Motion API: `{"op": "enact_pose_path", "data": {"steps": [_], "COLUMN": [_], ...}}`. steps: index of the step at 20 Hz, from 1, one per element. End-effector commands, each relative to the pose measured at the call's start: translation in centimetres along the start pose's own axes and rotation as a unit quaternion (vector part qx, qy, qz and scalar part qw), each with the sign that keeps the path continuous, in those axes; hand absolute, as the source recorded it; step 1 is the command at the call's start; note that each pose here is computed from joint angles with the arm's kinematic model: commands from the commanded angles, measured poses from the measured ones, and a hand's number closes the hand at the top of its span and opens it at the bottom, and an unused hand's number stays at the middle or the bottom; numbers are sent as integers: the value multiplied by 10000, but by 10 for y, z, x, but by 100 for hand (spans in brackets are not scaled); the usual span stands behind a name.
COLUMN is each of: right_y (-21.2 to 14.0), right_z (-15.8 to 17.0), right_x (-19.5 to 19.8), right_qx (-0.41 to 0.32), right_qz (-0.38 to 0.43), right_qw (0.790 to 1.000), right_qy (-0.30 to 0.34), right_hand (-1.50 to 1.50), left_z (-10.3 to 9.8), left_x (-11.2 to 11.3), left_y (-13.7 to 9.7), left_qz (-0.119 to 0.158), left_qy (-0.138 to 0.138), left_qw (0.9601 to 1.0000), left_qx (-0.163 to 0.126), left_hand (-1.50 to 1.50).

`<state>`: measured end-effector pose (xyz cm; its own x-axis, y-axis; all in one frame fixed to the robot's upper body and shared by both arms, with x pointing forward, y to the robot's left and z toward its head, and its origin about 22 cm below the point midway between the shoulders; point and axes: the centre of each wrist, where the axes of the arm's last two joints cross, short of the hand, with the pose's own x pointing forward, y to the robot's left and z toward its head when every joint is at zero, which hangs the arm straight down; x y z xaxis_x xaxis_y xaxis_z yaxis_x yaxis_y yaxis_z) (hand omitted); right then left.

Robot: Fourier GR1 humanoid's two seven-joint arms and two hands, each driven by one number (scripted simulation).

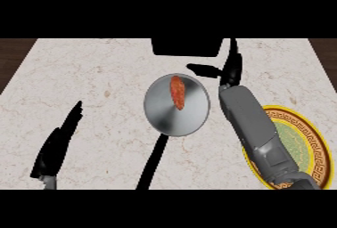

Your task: Pick the sweet potato from the plate and place it in the pan

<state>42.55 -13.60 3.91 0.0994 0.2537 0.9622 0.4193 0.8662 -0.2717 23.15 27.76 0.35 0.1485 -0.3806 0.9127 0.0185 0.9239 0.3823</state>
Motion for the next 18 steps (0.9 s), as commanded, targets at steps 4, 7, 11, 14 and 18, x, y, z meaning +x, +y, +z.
{"op": "enact_pose_path", "data": {"steps": [4,7,11,14,18], "right_y": [-75,-109,-165,-210,-241], "right_z": [-14,-15,-11,-13,5], "right_x": [-51,-65,-88,-94,-88], "right_qx": [-283,-232,-301,-308,-146], "right_qz": [-118,87,156,223,183], "right_qw": [9987,9983,9982,9980,9988], "right_qy": [-402,-528,-487,-496,-421], "right_hand": [-150,-150,-150,-150,-150], "left_z": [8,6,14,14,20], "left_x": [-5,-2,-2,-1,5], "left_y": [25,12,22,2,17], "left_qz": [71,115,19,19,42], "left_qy": [105,239,192,133,233], "left_qw": [9997,9992,9996,9997,9996], "left_qx": [200,304,212,206,183], "left_hand": [0,0,0,0,0]}}
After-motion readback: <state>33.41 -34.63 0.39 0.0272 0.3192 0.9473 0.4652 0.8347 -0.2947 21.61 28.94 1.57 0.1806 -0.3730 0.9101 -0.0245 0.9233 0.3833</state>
